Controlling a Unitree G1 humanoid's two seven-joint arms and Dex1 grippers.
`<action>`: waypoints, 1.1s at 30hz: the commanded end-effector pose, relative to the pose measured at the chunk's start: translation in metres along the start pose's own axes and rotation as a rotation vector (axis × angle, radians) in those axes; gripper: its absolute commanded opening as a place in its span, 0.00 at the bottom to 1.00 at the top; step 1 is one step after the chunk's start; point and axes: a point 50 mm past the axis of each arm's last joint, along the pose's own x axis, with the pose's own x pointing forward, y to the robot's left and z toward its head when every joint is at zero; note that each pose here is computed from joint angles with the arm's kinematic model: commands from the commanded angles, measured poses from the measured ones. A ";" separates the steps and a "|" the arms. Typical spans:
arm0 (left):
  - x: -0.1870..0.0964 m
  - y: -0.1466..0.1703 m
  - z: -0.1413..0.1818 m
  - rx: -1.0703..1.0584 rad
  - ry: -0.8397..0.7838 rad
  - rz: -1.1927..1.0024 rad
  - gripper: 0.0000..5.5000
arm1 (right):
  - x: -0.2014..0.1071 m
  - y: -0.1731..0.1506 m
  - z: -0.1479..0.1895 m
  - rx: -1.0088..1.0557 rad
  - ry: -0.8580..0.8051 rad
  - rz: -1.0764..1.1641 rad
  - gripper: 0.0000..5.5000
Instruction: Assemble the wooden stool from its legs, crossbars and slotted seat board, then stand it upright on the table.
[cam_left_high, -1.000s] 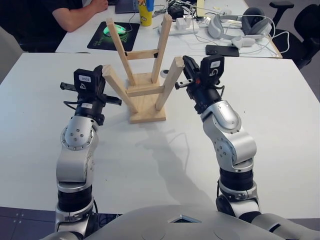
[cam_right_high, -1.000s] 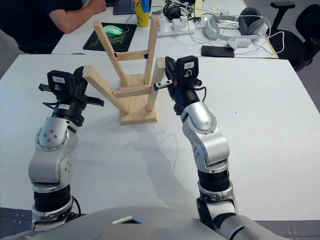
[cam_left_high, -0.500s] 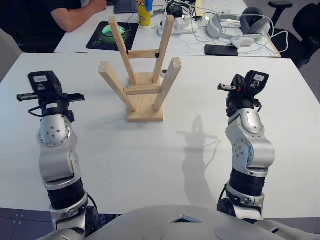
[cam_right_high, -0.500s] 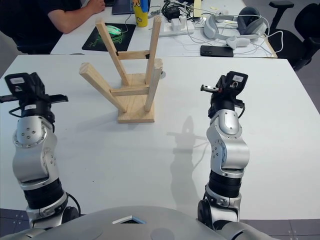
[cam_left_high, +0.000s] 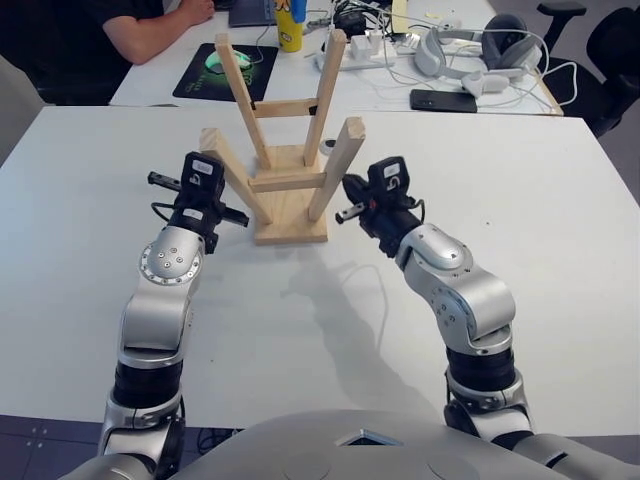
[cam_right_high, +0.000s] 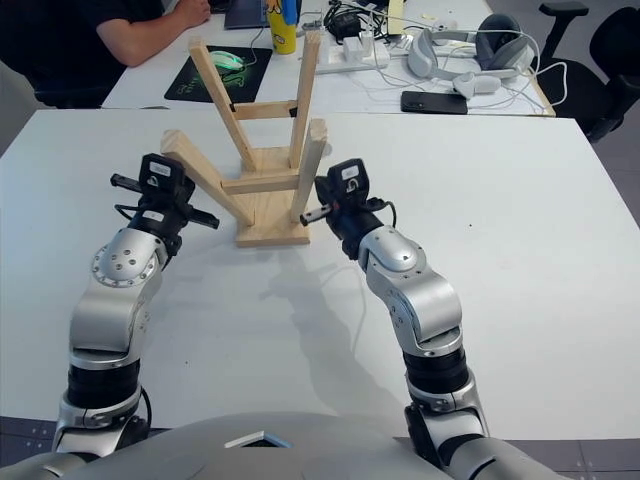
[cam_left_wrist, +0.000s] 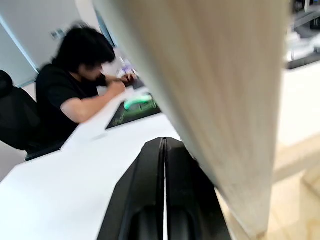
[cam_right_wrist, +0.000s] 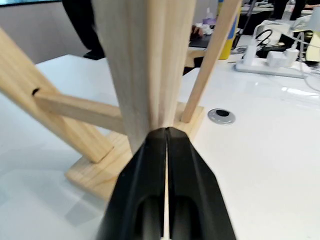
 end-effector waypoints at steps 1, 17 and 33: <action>0.005 0.010 -0.012 0.012 0.039 0.030 0.01 | 0.005 -0.012 -0.014 0.024 0.046 0.035 0.00; 0.019 0.025 -0.027 0.017 0.054 0.084 0.01 | 0.032 -0.067 0.020 -0.096 -0.190 -0.001 0.00; 0.022 0.016 -0.030 -0.031 0.030 0.065 0.01 | -0.038 -0.004 0.197 0.082 -0.927 0.288 0.00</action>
